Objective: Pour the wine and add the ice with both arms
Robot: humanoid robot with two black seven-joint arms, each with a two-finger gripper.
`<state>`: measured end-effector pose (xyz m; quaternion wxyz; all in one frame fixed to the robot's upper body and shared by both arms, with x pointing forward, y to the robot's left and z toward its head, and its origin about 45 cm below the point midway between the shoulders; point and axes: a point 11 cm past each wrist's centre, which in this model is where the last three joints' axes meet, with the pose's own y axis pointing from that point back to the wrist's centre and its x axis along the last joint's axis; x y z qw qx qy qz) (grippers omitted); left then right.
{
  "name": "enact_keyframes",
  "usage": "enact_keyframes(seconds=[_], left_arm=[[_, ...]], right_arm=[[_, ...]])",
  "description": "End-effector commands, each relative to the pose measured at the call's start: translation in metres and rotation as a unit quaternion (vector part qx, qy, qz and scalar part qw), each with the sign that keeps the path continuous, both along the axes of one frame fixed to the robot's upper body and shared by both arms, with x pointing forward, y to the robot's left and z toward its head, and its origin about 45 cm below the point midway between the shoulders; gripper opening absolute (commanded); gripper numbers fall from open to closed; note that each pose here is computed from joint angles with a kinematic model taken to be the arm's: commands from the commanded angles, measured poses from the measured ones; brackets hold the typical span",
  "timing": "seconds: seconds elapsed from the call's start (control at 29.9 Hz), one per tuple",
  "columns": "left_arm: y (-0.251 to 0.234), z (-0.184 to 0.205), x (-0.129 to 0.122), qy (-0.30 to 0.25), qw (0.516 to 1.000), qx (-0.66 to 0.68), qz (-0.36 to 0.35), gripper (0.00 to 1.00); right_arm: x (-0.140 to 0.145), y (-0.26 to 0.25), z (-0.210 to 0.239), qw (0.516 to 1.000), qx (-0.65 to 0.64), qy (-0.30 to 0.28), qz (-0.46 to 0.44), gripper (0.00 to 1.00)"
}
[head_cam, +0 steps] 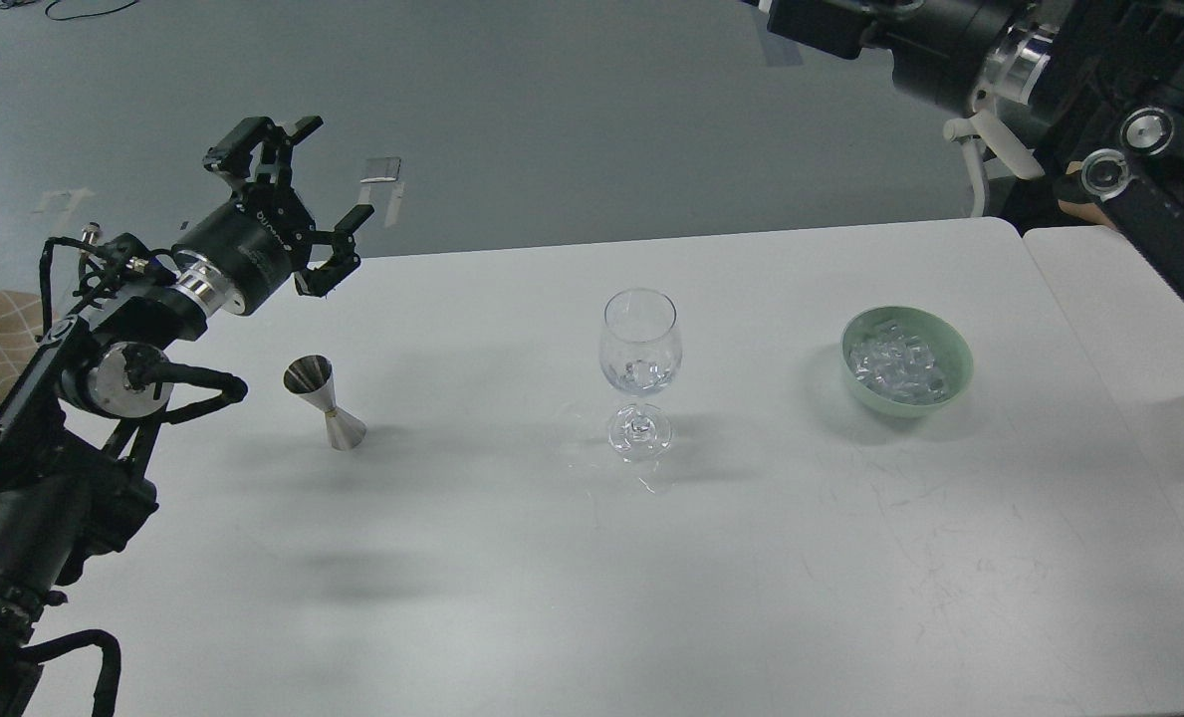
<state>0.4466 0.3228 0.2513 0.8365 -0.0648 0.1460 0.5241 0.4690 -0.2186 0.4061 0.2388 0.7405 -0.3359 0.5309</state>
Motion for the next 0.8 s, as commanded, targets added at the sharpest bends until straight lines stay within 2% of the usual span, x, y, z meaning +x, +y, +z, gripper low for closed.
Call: enact_keyframes(seconds=[0.0,0.07,0.2,0.33,0.43,0.5,0.64,0.7,0.77], left_arm=[[0.001,-0.002,0.001,0.003,1.0,-0.005,0.003,0.98],[0.001,-0.003,0.0,0.006,1.0,-0.005,0.004,0.98],[0.004,-0.006,0.002,0.012,1.0,-0.011,0.01,0.98],[0.001,-0.006,0.004,0.011,1.0,-0.014,0.009,0.98],[-0.018,0.009,0.013,-0.009,0.999,-0.048,0.001,0.98],[-0.017,0.013,0.018,-0.017,0.996,-0.08,0.021,0.98],[-0.002,0.023,0.024,-0.083,0.981,-0.155,0.087,0.99],[0.001,0.026,0.027,-0.087,0.981,-0.149,0.091,0.99],[0.005,0.023,0.029,-0.08,0.983,-0.139,0.093,0.99]], right_arm=[[0.031,-0.009,0.005,0.997,0.057,0.027,-0.043,1.0],[0.038,-0.012,0.004,0.993,0.092,0.045,-0.052,1.0],[0.058,-0.015,-0.004,0.962,0.238,0.115,-0.076,1.0],[0.065,-0.022,-0.012,0.934,0.312,0.147,-0.09,1.0],[0.07,-0.022,-0.024,0.902,0.381,0.178,-0.099,1.0],[0.072,-0.028,-0.034,0.886,0.408,0.191,-0.113,1.0],[0.075,-0.035,-0.051,0.828,0.501,0.214,-0.134,1.0],[0.075,-0.035,-0.052,0.812,0.524,0.22,-0.131,1.0],[0.074,-0.026,-0.061,0.773,0.574,0.241,-0.121,1.0]])
